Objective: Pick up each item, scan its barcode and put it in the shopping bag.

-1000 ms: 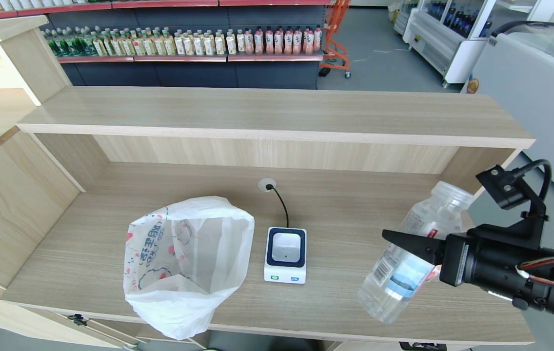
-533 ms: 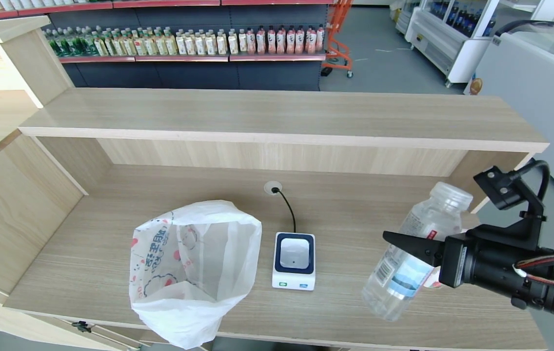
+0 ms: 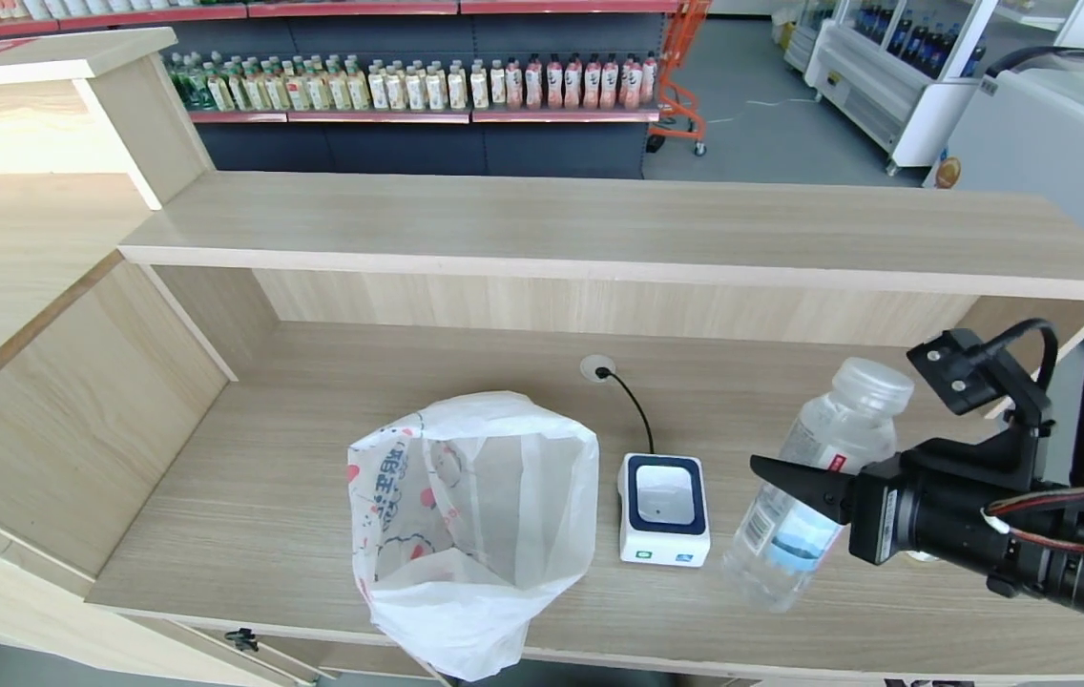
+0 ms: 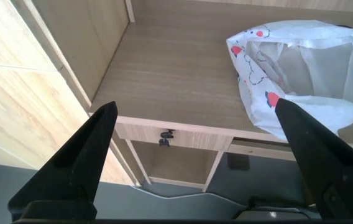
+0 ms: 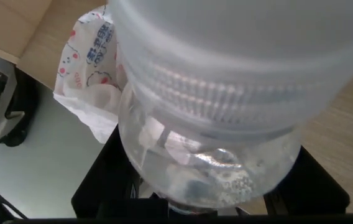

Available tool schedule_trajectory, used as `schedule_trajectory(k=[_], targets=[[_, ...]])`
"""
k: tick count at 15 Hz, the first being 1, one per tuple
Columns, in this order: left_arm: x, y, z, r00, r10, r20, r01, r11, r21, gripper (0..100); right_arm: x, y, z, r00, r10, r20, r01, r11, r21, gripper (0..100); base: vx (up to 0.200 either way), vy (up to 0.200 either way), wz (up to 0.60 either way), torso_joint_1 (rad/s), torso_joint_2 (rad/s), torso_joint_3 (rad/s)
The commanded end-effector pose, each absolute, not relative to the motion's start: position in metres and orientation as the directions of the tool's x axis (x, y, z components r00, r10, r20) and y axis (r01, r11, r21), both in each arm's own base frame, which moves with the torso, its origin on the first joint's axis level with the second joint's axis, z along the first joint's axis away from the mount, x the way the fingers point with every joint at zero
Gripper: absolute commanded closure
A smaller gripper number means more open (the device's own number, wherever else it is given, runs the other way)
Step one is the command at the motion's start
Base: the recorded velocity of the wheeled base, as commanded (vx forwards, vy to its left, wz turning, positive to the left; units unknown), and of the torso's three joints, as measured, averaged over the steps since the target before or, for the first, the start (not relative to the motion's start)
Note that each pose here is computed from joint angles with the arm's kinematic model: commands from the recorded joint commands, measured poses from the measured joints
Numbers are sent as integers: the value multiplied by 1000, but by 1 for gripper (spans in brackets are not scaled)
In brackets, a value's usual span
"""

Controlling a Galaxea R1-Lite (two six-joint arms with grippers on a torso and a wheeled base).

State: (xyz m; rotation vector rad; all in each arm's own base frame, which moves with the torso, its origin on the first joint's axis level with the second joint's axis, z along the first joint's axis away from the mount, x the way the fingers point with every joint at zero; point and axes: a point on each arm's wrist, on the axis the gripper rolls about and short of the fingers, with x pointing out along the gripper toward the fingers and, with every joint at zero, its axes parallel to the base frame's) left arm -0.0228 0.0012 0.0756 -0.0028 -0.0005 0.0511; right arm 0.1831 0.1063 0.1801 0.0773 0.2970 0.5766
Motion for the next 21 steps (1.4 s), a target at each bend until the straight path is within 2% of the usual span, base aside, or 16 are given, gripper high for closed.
schedule_trajectory(k=[1, 4, 6, 9, 11, 12, 13, 14, 18, 21], targets=[[-23, 1, 76, 999, 52, 2, -52, 999, -3, 0, 193, 106, 175, 805, 529, -269, -523, 846, 99, 100, 0, 0, 0, 0, 0, 0], [-23, 1, 76, 999, 52, 2, -52, 999, -3, 0, 206, 113, 180, 817, 532, -224, -534, 844, 57, 100, 0, 200, 0, -1, -1, 2], [-23, 1, 76, 999, 52, 2, -52, 999, -3, 0, 219, 108, 174, 837, 496, -230, -526, 846, -90, 100, 0, 0, 0, 0, 0, 0], [-23, 1, 76, 999, 52, 2, -52, 999, -6, 0, 241, 119, 168, 843, 517, -149, -537, 792, -290, 100, 0, 0, 0, 0, 0, 0], [-23, 1, 76, 999, 52, 2, -52, 999, -6, 0, 260, 121, 161, 830, 552, -79, -515, 705, -488, 100, 0, 0, 0, 0, 0, 0], [-23, 1, 76, 999, 52, 2, -52, 999, -6, 0, 262, 121, 160, 825, 561, -69, -511, 687, -517, 100, 0, 0, 0, 0, 0, 0], [-23, 1, 76, 999, 52, 2, -52, 999, -6, 0, 268, 126, 155, 778, 627, -40, -502, 583, -639, 100, 0, 0, 0, 0, 0, 0], [-23, 1, 76, 999, 52, 2, -52, 999, -6, 0, 269, 127, 152, 763, 645, -44, -490, 533, -690, 100, 0, 0, 0, 0, 0, 0], [-23, 1, 76, 999, 52, 2, -52, 999, -6, 0, 269, 130, 137, 646, 758, -88, -479, 312, -821, 100, 0, 0, 0, 0, 0, 0], [-23, 1, 76, 999, 52, 2, -52, 999, -6, 0, 272, 127, 125, 600, 791, -122, -427, 187, -885, 100, 0, 0, 0, 0, 0, 0]])
